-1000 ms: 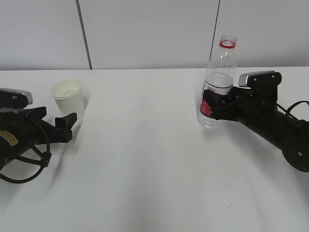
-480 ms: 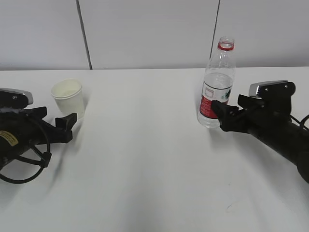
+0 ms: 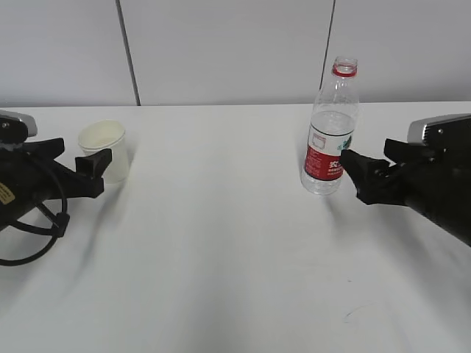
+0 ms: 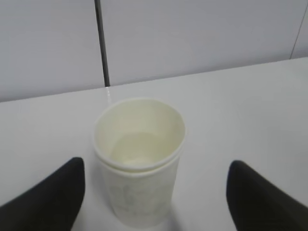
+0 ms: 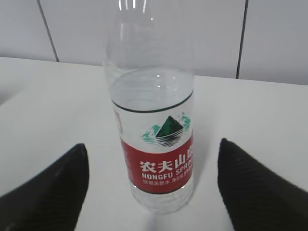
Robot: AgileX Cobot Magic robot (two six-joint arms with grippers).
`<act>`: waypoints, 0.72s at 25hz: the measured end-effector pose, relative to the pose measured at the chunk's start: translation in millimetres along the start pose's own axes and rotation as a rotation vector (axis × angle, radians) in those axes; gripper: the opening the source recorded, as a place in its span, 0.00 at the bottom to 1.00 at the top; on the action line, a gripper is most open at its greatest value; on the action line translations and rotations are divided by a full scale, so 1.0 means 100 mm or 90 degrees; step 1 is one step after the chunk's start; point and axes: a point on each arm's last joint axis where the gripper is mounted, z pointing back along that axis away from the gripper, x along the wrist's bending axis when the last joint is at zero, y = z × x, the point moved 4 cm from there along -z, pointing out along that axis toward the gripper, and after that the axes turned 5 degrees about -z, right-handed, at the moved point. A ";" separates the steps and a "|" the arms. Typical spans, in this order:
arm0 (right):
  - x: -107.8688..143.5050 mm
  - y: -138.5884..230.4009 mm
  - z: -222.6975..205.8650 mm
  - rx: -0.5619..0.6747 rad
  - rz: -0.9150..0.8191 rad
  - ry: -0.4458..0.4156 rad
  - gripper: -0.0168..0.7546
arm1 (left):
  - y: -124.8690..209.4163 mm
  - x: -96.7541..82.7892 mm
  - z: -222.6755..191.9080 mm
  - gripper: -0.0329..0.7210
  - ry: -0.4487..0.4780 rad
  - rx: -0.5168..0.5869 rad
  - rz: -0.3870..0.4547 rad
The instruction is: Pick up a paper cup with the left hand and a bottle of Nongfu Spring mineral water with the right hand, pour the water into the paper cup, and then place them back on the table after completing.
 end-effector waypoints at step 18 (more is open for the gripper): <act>0.00 -0.35 0.45 0.139 -0.014 0.072 0.78 | -0.23 0.12 0.46 0.72 -0.054 0.260 0.008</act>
